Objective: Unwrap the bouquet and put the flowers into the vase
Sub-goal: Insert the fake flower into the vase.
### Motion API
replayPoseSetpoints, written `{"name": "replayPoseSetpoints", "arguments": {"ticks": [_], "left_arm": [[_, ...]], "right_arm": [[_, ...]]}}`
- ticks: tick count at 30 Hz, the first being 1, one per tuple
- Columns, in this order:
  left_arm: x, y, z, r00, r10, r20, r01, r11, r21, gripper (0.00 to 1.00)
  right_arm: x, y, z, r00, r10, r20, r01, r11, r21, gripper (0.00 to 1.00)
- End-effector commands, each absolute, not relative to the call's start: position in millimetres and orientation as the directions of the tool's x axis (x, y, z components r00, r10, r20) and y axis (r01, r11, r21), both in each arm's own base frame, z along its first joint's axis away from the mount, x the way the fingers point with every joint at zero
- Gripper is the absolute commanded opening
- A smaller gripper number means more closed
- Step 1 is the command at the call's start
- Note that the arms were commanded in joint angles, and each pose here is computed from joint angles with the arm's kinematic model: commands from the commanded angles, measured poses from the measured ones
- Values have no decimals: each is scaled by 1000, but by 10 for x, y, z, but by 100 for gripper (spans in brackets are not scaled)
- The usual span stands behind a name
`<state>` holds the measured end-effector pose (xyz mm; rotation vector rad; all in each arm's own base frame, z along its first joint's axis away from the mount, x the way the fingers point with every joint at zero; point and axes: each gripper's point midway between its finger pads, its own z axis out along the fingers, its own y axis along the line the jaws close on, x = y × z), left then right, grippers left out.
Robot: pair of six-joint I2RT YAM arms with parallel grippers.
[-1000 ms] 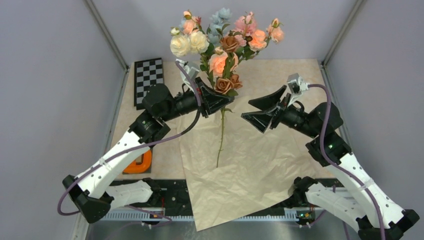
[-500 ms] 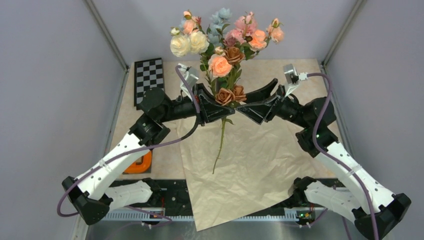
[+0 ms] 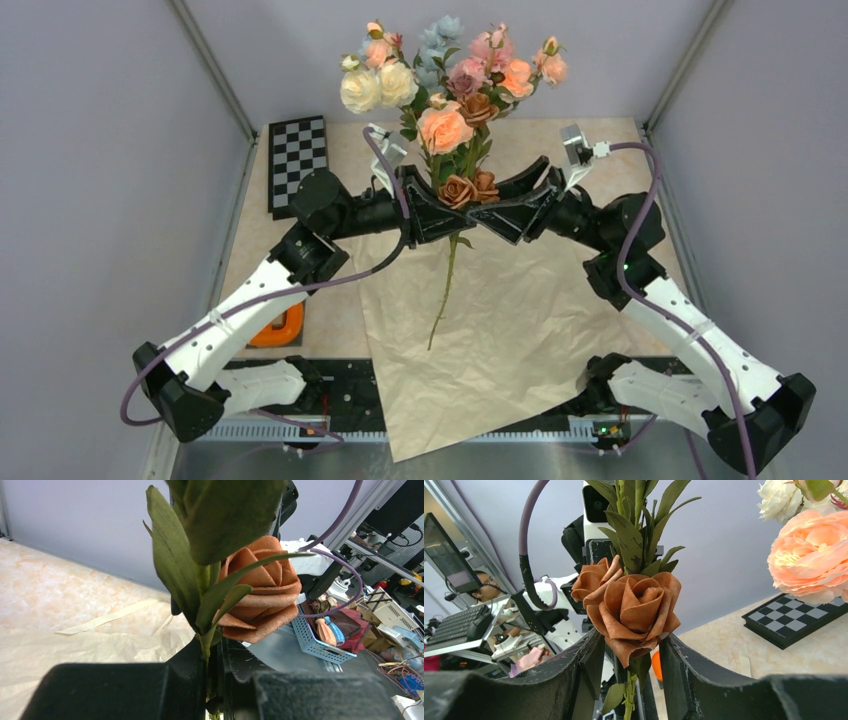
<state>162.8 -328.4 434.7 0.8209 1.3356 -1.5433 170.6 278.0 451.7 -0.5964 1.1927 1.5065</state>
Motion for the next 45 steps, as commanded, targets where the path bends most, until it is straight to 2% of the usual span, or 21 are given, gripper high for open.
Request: {"name": "replayPoseSetpoints", "arguments": {"ticks": [1,13,20,29,36,39,40,42,43,45], "left_arm": [[1594,-3269,4505,-330,-244,-912,943,-37,-331,0],[1601,-3285,4492,-336,-242,-910,941,-42,-336,0],[1608,-3299,4477,-339,-238,-910,940,-45,-339,0],[1630,-3322,4454,-344,-231,-910,938,-47,-343,0],[1662,-3331,4441,-342,-233,-910,938,-34,-344,0],[1680,-3338,4432,-345,-232,-909,937,-27,-349,0],[1689,-3338,4430,-343,-231,-910,937,-23,-348,2],[1708,-3331,4424,-341,-231,-911,937,-9,-348,17],[1721,-3326,4411,-338,-229,-913,938,0,-348,29],[1755,-3306,4399,-332,-228,-915,938,23,-346,64]], "right_arm": [[1625,2778,4730,-263,470,-843,-948,35,315,44],[1634,2849,4720,-286,478,-830,-944,10,331,36],[1665,2855,4714,-297,490,-819,-938,11,347,27],[1726,2903,4665,-328,487,-810,-926,4,377,19],[1748,2899,4638,-320,485,-814,-925,24,379,0],[1763,2875,4634,-305,491,-816,-926,46,374,0],[1770,2868,4626,-302,492,-817,-925,54,375,0],[1784,2849,4613,-289,493,-820,-925,76,372,0],[1791,2835,4613,-280,495,-823,-925,89,369,0],[1823,2799,4606,-263,498,-826,-920,127,370,0]]}}
